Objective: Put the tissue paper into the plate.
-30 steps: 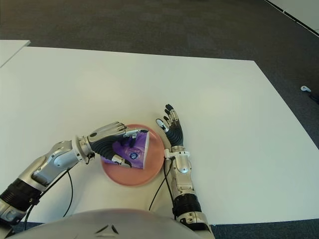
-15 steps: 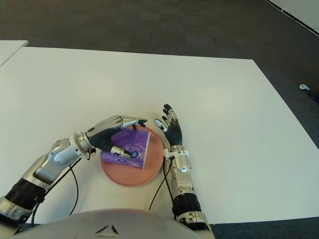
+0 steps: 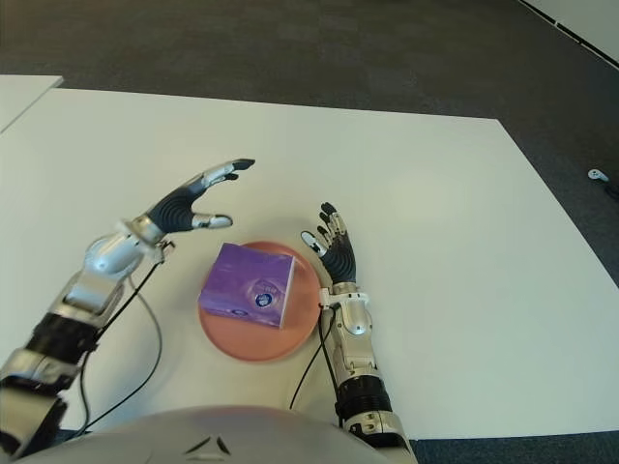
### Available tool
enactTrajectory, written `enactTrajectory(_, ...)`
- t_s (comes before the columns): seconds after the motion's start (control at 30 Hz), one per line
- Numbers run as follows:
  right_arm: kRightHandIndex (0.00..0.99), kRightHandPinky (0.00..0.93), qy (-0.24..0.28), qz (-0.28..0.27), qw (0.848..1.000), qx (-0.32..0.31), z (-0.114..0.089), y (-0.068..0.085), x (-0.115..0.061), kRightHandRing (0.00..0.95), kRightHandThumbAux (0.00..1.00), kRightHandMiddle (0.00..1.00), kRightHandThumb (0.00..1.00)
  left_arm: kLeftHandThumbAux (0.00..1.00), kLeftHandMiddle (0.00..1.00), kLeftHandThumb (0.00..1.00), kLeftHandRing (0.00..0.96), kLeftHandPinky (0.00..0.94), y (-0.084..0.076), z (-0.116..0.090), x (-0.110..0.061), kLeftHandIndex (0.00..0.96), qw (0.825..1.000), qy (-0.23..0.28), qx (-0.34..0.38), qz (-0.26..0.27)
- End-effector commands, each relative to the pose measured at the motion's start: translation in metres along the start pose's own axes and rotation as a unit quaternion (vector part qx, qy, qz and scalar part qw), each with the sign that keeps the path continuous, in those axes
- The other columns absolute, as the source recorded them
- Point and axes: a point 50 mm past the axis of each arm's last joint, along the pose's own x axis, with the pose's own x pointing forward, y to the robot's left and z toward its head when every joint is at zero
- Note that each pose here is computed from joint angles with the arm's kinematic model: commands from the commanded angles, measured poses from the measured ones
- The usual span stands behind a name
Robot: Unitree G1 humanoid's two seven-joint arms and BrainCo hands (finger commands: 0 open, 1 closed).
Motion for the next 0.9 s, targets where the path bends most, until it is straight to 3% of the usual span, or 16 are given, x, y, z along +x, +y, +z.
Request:
enactTrajectory(0.03, 0.0, 0.0, 0.113, -0.022, 0.993, 0.016, -0.038, -0.007, -0.028, 0.0, 0.573, 0.0, 0.0, 0.416, 0.0, 0.034, 0.0, 0.0, 0.009, 0.051, -0.085, 0.0, 0.992, -0.07, -0.07, 0.077)
enactTrajectory(0.17, 0.0, 0.0, 0.112, -0.021, 0.993, 0.015, -0.037, -0.006, -0.027, 0.0, 0.57, 0.0, 0.0, 0.35, 0.0, 0.027, 0.0, 0.0, 0.016, 0.028, -0.046, 0.0, 0.985, -0.032, -0.156, 0.067)
enactTrajectory(0.3, 0.0, 0.0, 0.11, -0.019, 0.994, 0.014, -0.037, -0.007, -0.027, 0.0, 0.568, 0.0, 0.0, 0.291, 0.0, 0.023, 0.0, 0.0, 0.023, 0.021, -0.033, 0.0, 0.979, -0.026, -0.191, 0.074)
enactTrajectory(0.57, 0.0, 0.0, 0.11, -0.02, 0.994, 0.014, -0.036, -0.005, -0.027, 0.0, 0.569, 0.0, 0.0, 0.197, 0.0, 0.085, 0.0, 0.0, 0.044, 0.025, -0.052, 0.0, 0.961, -0.041, -0.253, 0.1)
enactTrajectory(0.7, 0.0, 0.0, 0.108, -0.02, 0.994, 0.014, -0.036, -0.005, -0.028, 0.0, 0.566, 0.0, 0.0, 0.189, 0.0, 0.116, 0.0, 0.0, 0.045, 0.027, -0.057, 0.0, 0.956, -0.048, -0.267, 0.114)
enactTrajectory(0.9, 0.0, 0.0, 0.106, -0.018, 0.994, 0.014, -0.035, -0.004, -0.028, 0.0, 0.563, 0.0, 0.0, 0.21, 0.0, 0.12, 0.0, 0.0, 0.048, 0.026, -0.061, 0.0, 0.961, -0.043, -0.215, 0.166)
